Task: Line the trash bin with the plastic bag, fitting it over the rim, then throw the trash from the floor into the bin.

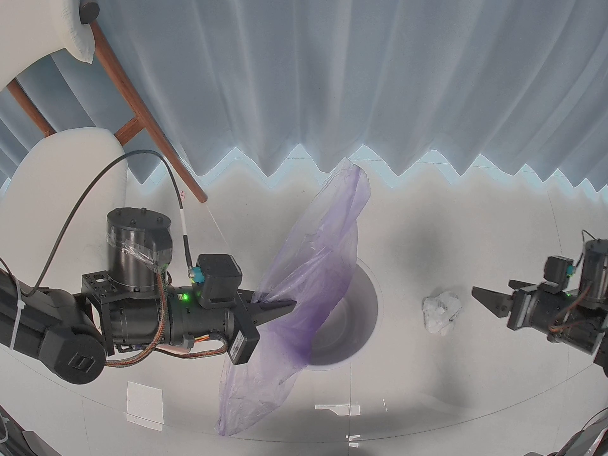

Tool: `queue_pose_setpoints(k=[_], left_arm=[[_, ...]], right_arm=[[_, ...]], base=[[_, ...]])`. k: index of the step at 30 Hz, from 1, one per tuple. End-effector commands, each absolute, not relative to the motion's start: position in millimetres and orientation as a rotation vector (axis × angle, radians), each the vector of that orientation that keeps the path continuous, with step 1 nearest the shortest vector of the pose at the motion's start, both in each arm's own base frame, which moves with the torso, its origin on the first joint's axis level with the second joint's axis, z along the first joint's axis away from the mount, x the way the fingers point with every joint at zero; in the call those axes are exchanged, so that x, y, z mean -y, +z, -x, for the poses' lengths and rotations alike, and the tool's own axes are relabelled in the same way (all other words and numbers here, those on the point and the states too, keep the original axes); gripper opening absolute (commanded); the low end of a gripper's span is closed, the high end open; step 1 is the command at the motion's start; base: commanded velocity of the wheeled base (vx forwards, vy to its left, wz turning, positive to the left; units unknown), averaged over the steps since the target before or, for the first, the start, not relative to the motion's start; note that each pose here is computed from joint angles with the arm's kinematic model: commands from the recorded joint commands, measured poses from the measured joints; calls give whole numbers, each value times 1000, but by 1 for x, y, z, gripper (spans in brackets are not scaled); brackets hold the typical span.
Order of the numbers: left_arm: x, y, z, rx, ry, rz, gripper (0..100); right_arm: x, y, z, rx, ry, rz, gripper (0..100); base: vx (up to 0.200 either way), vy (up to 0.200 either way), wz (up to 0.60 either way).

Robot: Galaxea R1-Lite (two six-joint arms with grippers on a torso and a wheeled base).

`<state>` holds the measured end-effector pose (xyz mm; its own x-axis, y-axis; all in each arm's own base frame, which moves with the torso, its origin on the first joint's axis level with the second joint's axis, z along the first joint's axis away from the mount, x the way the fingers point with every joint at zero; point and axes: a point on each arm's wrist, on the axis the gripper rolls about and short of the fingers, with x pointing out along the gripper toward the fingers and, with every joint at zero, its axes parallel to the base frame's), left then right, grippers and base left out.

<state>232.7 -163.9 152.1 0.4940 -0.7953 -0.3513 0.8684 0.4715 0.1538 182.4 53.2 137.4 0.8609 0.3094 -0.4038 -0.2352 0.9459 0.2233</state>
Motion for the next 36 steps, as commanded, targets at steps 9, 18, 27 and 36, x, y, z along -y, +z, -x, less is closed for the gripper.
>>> queue_pose_setpoints(k=[9, 18, 27, 36], left_arm=[[162, 147, -232, -253, -1040, -328, 0], [172, 147, -225, -243, -1083, -340, 0], [181, 144, -219, -247, -1123, -352, 0], [187, 139, -220, -259, -1140, -356, 0]], right_arm=[[-109, 61, -352, -316, 391, -43, 100], [-138, 68, -388, -201, 471, -44, 0], [-148, 59, -391, -120, 658, 78, 0], [-178, 68, -386, 11, 761, 79, 0]], base=[[0, 0, 0], [0, 0, 0], [0, 0, 0], [0, 0, 0]])
